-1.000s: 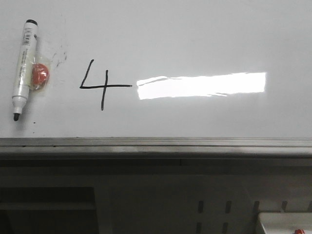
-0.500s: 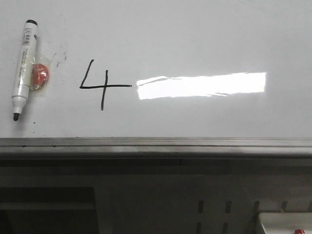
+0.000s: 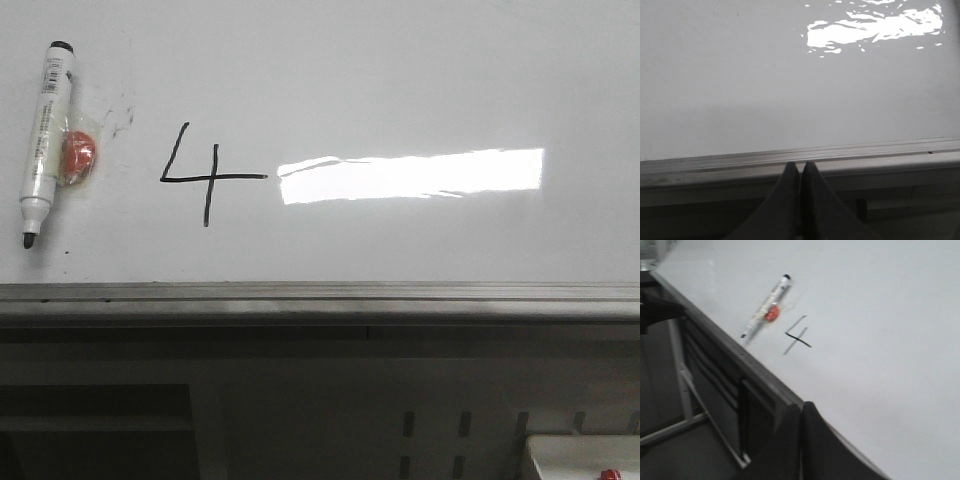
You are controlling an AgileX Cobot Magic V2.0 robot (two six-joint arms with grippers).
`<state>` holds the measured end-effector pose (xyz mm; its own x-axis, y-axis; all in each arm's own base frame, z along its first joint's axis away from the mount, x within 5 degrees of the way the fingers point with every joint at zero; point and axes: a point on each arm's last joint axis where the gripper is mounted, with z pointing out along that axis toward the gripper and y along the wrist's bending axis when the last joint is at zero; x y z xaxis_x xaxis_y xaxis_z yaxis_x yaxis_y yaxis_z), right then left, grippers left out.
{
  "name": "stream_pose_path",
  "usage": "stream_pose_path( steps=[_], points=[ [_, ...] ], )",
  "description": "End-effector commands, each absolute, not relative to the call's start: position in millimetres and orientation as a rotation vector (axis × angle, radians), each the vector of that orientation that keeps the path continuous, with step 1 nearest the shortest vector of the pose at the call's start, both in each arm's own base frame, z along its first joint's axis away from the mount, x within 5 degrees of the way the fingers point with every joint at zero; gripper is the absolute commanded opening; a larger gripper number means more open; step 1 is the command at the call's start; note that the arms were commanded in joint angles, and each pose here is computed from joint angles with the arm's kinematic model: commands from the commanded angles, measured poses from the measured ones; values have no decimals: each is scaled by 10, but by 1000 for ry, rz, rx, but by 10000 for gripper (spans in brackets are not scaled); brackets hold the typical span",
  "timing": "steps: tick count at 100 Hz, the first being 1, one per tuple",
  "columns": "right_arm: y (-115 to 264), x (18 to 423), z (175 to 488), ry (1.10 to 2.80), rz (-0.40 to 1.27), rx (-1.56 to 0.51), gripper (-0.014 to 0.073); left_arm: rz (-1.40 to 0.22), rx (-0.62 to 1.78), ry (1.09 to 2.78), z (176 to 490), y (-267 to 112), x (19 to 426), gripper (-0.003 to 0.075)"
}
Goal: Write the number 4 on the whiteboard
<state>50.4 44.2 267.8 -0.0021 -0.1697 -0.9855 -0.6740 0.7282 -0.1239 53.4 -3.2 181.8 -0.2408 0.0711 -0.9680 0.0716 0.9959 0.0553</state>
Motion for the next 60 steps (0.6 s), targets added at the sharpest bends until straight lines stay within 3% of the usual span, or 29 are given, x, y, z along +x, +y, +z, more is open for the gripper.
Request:
stream_pose_path(
  steps=[1,26,60],
  points=[
    [391,555,2829,1474,357,-611,-64,-10,93,1772,1765,-34,538,-20],
    [137,671,2620,1500,62,-247,-64,-10,93,1772,1765,-34,538,-20],
    [-4,555,1946,1604,16,25,-64,-10,93,1772,1765,-34,538,-20]
  ],
)
